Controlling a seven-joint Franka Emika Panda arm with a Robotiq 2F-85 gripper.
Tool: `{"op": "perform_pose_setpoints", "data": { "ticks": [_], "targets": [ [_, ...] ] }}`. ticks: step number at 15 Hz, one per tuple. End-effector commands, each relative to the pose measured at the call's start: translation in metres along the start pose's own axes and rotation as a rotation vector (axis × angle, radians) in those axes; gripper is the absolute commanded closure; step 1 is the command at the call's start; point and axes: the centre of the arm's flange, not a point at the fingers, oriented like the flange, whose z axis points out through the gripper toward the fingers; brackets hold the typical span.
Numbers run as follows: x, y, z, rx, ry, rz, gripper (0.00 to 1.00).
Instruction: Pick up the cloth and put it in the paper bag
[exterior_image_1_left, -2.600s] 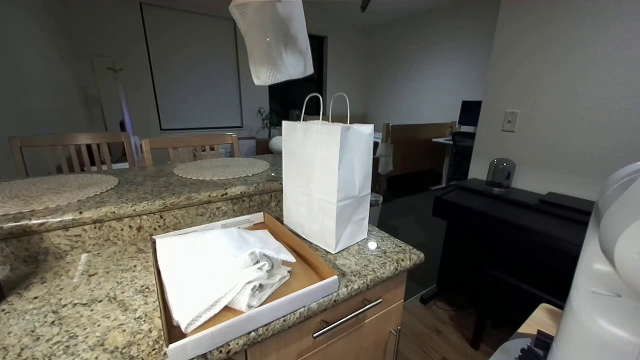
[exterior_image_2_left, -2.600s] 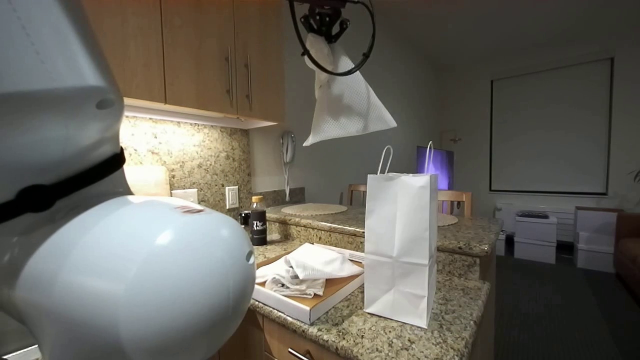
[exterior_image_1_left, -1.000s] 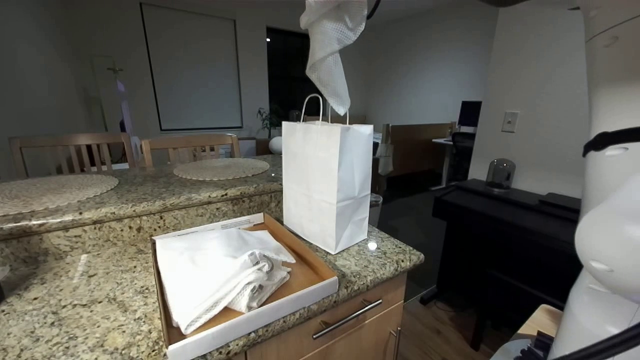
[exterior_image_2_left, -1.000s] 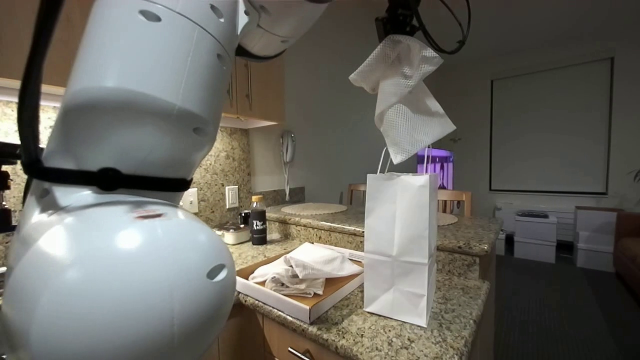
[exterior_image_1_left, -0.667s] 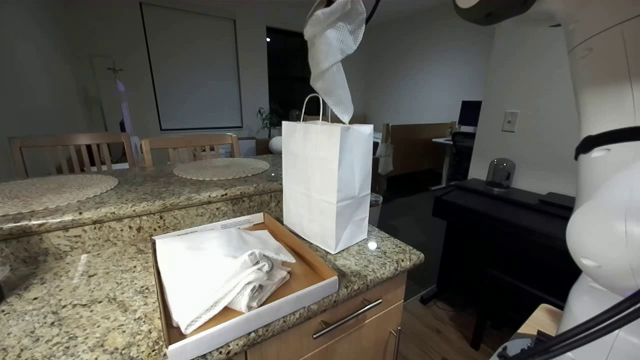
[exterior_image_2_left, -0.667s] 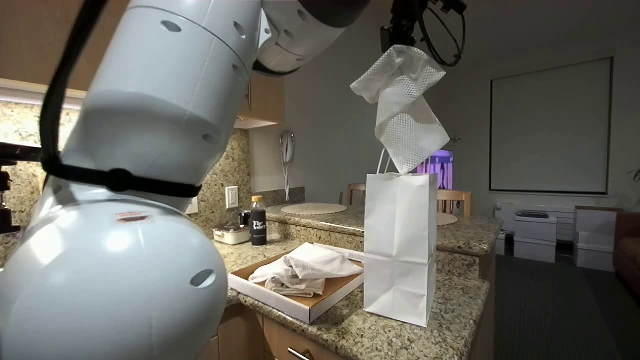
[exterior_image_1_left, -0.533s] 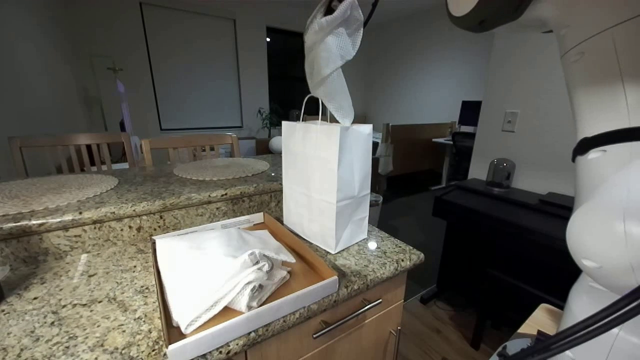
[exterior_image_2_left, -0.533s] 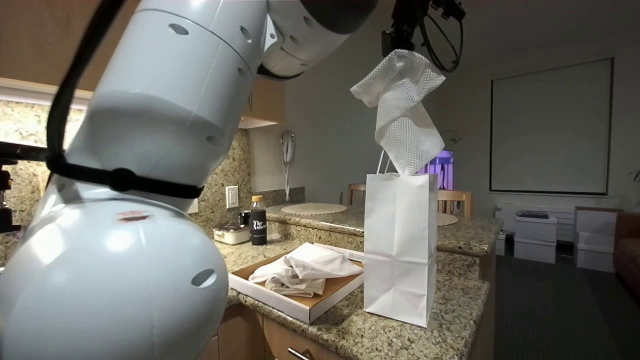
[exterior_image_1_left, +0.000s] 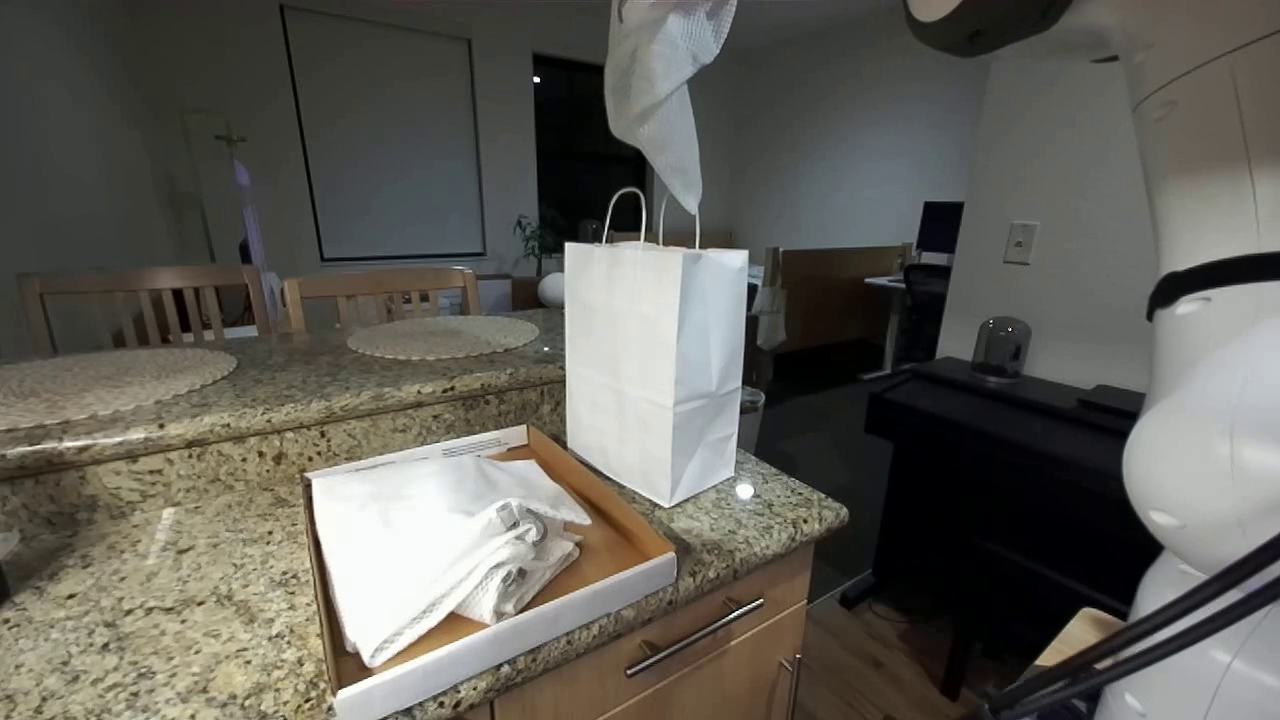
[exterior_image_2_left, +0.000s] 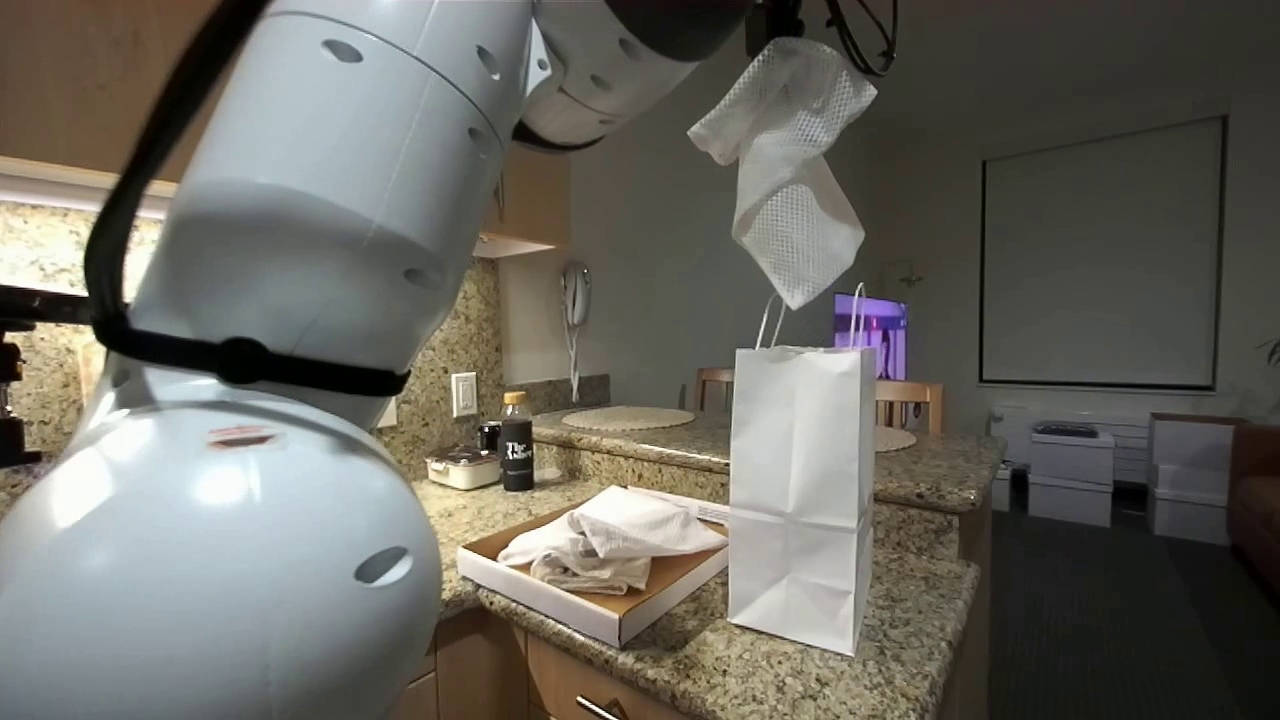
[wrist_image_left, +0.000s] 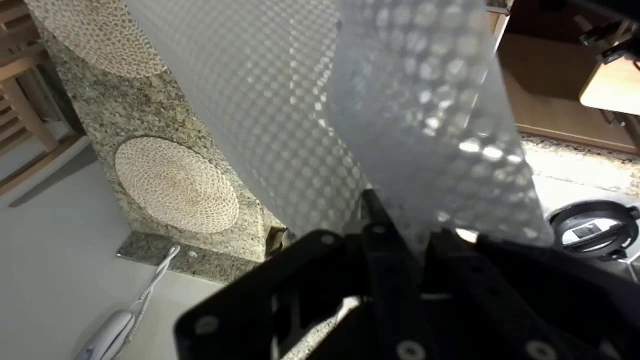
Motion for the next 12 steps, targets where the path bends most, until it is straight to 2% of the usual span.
{"op": "perform_pose_setpoints", "data": {
  "ticks": [1,4,5,7,12],
  "targets": [
    [0.003,-0.012,-0.028,0.000,-0.009,-0.074,0.92],
    [0.001,-0.016,-0.032,0.029,-0.002,-0.097,0.92],
    [-0.008,-0.008,-0.029,0.059,0.005,-0.088,0.92],
    [-0.020,0.015,0.008,0.111,0.018,-0.067,0.92],
    [-0.051,0.053,0.071,0.237,0.027,-0.017,0.92]
  ]
}}
